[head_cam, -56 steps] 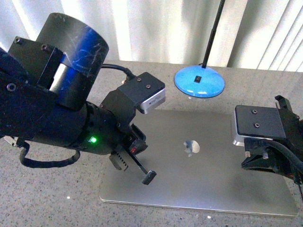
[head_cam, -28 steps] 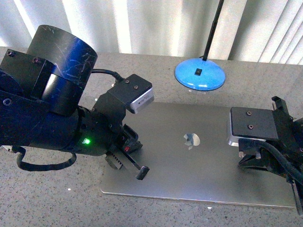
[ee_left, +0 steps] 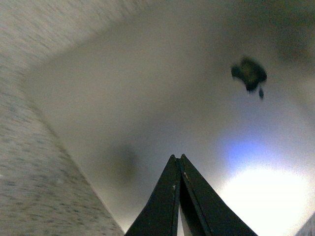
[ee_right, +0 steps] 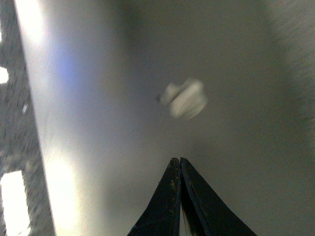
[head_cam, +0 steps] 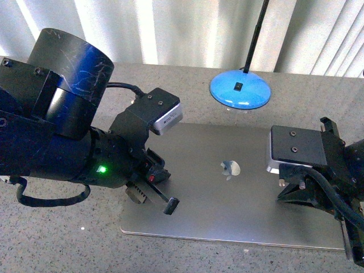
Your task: Close laptop
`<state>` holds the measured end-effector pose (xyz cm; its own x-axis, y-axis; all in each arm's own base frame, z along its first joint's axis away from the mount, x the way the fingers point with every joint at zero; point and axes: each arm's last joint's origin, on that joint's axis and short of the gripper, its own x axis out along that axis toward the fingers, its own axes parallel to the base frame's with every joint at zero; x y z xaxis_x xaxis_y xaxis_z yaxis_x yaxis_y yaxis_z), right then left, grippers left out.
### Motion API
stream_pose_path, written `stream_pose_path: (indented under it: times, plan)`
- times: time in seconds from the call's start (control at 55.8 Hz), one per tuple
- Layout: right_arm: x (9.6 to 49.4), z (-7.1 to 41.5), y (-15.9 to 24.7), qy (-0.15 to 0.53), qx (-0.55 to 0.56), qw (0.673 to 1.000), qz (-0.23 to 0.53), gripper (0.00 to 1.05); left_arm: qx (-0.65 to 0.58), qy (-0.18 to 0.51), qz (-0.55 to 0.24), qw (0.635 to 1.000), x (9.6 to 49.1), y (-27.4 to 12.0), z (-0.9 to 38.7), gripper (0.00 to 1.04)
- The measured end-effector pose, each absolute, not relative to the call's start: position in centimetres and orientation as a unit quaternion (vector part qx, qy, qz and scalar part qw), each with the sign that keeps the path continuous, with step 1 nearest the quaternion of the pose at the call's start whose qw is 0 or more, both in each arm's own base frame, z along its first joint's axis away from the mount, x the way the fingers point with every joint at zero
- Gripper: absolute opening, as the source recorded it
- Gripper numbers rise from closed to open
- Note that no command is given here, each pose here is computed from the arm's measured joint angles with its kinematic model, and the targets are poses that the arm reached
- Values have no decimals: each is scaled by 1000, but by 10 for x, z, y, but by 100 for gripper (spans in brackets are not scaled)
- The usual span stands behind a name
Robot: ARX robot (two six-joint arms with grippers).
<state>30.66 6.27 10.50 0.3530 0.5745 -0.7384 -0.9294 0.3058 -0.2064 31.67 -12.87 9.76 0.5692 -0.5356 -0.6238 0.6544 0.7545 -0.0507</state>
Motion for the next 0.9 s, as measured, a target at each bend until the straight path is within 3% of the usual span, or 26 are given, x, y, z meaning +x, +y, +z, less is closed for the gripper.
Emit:
stream_pose_path:
  times: [0.143,0.197,0.251,0.287,0.52,0.645,0.771,0.86,0.896]
  plan:
    - [313,136,61,218,-293,828,426,3,32,235,-255,937,321,-111,132,5]
    - [315,148,58,199,-275,858,386,8,-5,202,-219,955,322,-104,146,12]
    - [318,168,53,173,-229,904,317,20,-34,178,-202,962,323,-99,159,21]
    - [318,173,51,172,-195,918,301,25,-48,173,-195,964,323,-97,163,26]
    - [316,171,49,201,-110,932,280,61,-73,189,-180,963,321,-98,153,60]
    - [317,169,49,202,-99,938,265,78,-25,47,-38,998,302,-84,155,40]
    - [300,150,43,94,-64,992,55,58,-15,0,-2,1000,274,-59,164,18]
    - [275,154,33,26,-30,999,7,41,-12,2,3,1000,256,-46,163,3]
    - [270,158,31,15,-25,1000,4,37,-9,4,2,1000,250,-44,162,4]
